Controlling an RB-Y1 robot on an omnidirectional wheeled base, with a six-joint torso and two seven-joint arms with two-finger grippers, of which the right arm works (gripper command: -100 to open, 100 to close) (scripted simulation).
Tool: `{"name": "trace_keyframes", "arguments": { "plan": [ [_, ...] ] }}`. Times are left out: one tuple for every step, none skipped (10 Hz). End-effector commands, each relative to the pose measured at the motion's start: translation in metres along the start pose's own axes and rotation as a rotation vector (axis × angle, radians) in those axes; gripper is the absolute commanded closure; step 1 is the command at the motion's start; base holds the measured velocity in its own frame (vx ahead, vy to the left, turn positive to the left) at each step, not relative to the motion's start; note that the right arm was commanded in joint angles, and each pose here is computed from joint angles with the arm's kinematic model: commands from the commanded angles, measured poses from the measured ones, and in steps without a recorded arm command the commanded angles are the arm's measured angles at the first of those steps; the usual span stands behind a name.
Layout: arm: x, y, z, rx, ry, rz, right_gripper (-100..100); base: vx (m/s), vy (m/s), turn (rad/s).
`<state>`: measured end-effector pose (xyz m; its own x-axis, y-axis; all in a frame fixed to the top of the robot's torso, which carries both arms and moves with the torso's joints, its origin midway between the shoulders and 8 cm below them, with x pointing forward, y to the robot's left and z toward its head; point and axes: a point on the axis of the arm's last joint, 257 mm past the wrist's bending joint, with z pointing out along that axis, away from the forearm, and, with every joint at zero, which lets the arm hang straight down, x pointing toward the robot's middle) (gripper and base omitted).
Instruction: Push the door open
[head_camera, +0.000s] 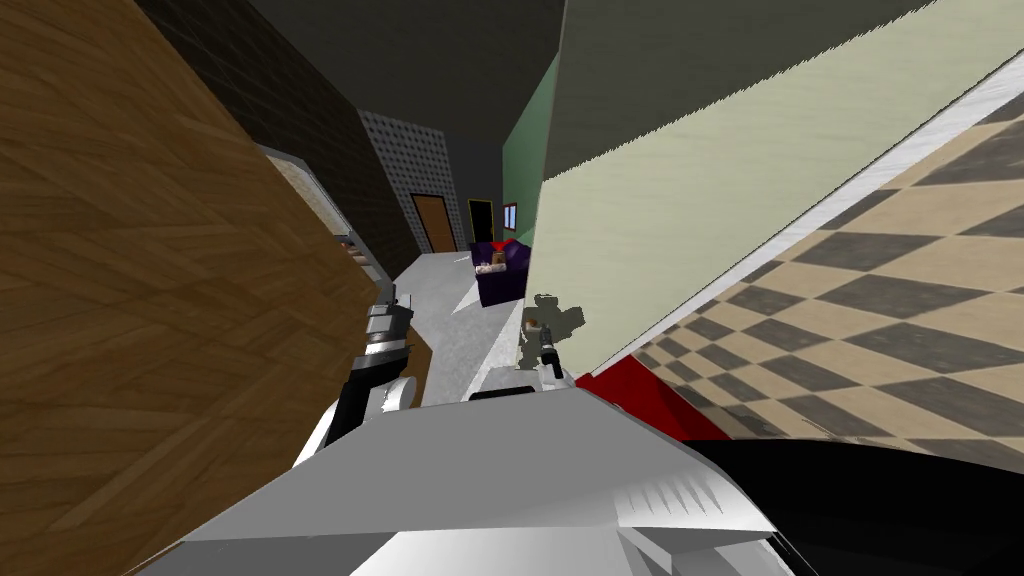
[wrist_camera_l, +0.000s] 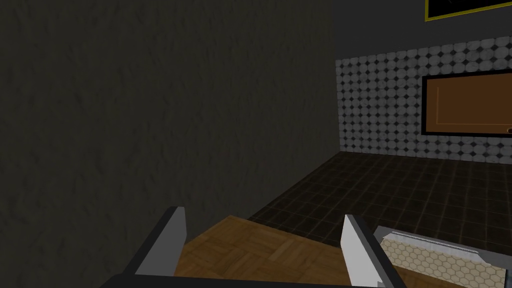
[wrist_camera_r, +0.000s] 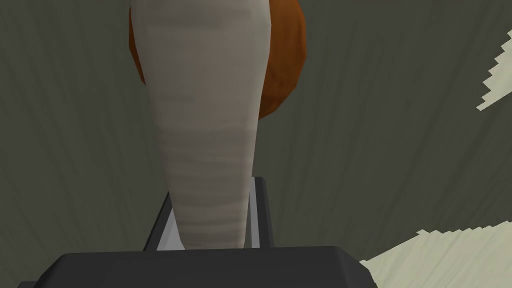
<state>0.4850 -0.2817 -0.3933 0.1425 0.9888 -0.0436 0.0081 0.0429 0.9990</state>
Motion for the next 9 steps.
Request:
{"name": "trace_keyframes", "arguments": {
  "plan": [
    [-0.007, 0.004, 0.0022, -0.010, -0.026, 0.009, 100, 0.195, 0.101, -0.091],
    [-0.009, 0.004, 0.0019, -0.009, -0.038, 0.016, 100, 0.187, 0.085, -0.066],
    [-0.011, 0.003, 0.0015, -0.007, -0.049, 0.023, 100, 0.159, 0.102, -0.054],
    [-0.012, 0.003, 0.0011, -0.005, -0.059, 0.029, 100, 0.172, 0.077, -0.065],
    [-0.013, 0.002, 0.0005, -0.003, -0.069, 0.037, 100, 0.179, 0.078, -0.059],
    [-0.013, 0.001, 0.0001, -0.001, -0.075, 0.042, 100, 0.160, 0.062, -0.055],
    [-0.026, -0.002, -0.0016, 0.005, -0.086, 0.030, 100, 0.066, 0.007, -0.042],
    [-0.042, 0.000, -0.0007, -0.001, -0.111, 0.021, 100, 0.111, 0.007, -0.042],
    [-0.047, 0.000, -0.0007, -0.002, -0.121, 0.018, 100, 0.171, 0.035, -0.038]
  ]
}}
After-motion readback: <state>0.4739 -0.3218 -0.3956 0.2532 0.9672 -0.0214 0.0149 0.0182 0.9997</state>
